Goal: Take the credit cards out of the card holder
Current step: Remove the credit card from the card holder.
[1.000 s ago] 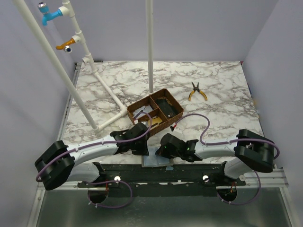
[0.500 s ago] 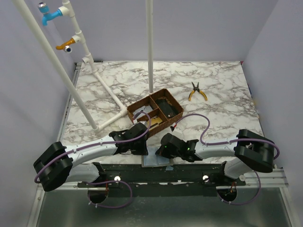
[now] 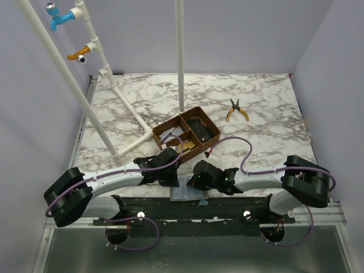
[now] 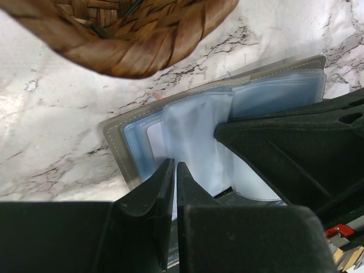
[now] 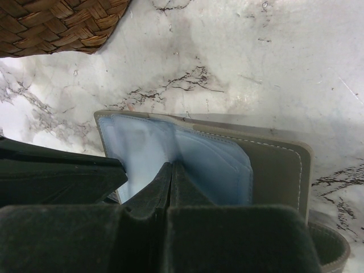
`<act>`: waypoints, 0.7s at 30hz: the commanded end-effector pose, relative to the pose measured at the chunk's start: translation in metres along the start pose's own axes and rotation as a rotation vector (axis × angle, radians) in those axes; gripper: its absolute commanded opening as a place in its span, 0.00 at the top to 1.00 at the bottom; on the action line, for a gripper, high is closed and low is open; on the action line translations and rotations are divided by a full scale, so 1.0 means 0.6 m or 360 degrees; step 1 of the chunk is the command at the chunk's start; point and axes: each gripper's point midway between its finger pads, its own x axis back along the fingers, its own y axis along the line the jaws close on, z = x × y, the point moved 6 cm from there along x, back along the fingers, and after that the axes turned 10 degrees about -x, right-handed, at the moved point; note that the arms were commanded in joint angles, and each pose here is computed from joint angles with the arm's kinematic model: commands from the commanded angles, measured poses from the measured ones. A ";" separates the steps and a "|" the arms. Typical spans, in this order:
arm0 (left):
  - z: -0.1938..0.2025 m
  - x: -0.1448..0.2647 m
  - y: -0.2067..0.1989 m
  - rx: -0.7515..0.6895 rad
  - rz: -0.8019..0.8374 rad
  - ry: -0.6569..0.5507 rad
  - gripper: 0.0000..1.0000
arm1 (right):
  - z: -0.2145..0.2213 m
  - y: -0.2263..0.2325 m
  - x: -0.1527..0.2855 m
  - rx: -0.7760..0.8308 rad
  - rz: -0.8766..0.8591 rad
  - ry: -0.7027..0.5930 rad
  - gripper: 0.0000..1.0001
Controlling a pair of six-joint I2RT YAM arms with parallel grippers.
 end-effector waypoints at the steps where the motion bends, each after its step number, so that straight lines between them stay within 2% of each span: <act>1: 0.003 -0.011 -0.009 -0.0034 0.0054 0.0026 0.91 | 0.024 -0.175 -0.001 0.0222 0.0648 0.0129 0.99; 9: 0.009 -0.028 -0.025 -0.0043 0.0097 0.0079 0.92 | 0.024 -0.165 -0.003 0.0232 0.0607 0.0140 0.99; 16: 0.006 -0.035 -0.038 -0.0048 0.0107 0.0089 0.91 | 0.015 -0.116 0.006 0.0238 0.0436 0.0117 0.99; 19: 0.004 -0.037 -0.041 -0.0047 0.0107 0.0088 0.91 | 0.004 -0.085 0.019 0.0219 0.0335 0.0082 0.90; 21: 0.003 -0.037 -0.043 -0.0045 0.0111 0.0087 0.92 | -0.009 -0.060 0.032 0.0221 0.0265 0.0035 0.79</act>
